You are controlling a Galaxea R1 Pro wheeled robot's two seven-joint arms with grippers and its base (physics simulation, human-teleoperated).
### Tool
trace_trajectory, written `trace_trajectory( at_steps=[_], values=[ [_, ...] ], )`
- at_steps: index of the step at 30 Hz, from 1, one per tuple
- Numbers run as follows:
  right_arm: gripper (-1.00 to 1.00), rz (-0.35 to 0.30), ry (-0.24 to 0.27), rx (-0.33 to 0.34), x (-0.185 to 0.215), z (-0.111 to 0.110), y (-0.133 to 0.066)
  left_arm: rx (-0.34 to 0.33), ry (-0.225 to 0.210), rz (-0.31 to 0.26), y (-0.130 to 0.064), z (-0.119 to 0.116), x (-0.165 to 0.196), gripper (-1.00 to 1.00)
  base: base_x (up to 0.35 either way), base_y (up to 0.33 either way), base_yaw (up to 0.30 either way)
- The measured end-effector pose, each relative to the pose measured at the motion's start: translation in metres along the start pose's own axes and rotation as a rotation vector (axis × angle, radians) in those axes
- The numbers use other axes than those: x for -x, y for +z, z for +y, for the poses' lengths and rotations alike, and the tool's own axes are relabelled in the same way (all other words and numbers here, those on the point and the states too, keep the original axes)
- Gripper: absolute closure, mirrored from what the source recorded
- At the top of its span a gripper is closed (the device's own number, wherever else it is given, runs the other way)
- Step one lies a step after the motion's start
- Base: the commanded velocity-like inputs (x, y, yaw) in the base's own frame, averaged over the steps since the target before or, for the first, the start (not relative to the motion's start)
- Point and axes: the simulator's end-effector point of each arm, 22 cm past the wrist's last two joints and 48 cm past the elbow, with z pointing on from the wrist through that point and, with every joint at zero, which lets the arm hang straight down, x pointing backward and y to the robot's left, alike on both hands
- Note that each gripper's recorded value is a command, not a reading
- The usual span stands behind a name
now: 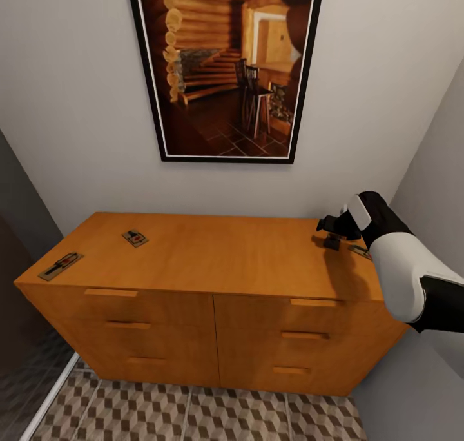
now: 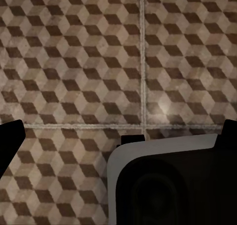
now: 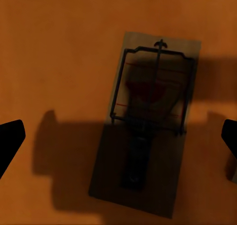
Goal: Take the four mousetraps from the cabinet in the bathroom and place them on the bathroom floor. Make sure all four end up on the same floor surface, and ensure that at least two of them are either under or directly next to the same bathroom sink.
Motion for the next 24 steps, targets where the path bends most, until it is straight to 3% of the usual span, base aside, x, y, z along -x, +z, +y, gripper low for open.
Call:
trace_trajectory(
  at_steps=[24],
  values=[
    [-1.00,0.014,0.000,-0.009,-0.010,-0.003,0.015,-0.001,0.000,0.015,-0.002,0.000,-0.005,-1.00,0.000,0.000,0.000]
  ],
)
